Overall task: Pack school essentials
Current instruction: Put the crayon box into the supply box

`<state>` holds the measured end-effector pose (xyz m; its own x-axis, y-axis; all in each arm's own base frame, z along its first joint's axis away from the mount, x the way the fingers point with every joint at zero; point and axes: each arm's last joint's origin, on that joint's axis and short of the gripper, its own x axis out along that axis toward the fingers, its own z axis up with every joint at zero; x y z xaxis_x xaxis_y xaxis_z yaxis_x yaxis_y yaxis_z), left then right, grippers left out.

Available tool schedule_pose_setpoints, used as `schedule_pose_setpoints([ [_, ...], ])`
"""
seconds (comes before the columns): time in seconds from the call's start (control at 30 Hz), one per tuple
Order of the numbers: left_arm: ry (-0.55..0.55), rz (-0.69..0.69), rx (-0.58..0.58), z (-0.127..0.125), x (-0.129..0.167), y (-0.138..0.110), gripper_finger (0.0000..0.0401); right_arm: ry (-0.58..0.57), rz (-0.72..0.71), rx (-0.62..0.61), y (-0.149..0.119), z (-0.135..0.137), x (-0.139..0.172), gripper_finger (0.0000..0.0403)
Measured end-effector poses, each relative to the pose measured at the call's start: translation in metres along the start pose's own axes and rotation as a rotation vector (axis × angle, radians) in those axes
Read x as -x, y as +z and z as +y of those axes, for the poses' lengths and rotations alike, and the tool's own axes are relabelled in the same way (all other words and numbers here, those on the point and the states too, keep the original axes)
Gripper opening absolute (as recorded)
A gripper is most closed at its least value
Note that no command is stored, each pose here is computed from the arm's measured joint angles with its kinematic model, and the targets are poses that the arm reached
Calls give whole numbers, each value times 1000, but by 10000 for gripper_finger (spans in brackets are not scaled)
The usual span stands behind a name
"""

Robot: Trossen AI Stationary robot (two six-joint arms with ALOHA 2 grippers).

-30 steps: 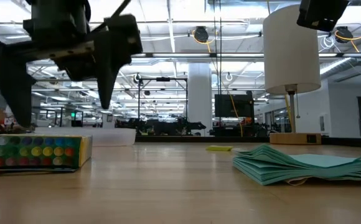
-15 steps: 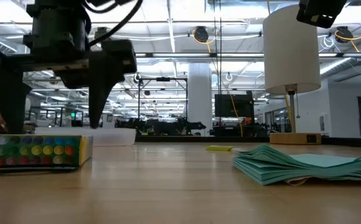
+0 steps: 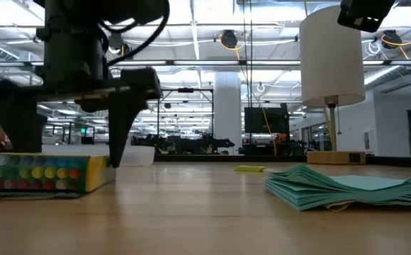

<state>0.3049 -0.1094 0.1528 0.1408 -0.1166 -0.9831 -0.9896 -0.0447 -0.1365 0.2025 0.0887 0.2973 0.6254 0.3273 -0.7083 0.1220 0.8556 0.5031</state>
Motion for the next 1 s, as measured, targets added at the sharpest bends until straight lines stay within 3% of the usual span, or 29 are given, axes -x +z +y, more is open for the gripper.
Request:
schedule_pose_setpoints([
  [0.47,17,-35,-117,-2,-6,6,392,0,0,0,0,0,0,258],
  [0.67,70,-54,-85,6,-6,2,392,0,0,-4,0,0,0,258],
  [1.0,64,-74,-103,7,-7,1,392,-3,-3,-7,0,0,0,258],
])
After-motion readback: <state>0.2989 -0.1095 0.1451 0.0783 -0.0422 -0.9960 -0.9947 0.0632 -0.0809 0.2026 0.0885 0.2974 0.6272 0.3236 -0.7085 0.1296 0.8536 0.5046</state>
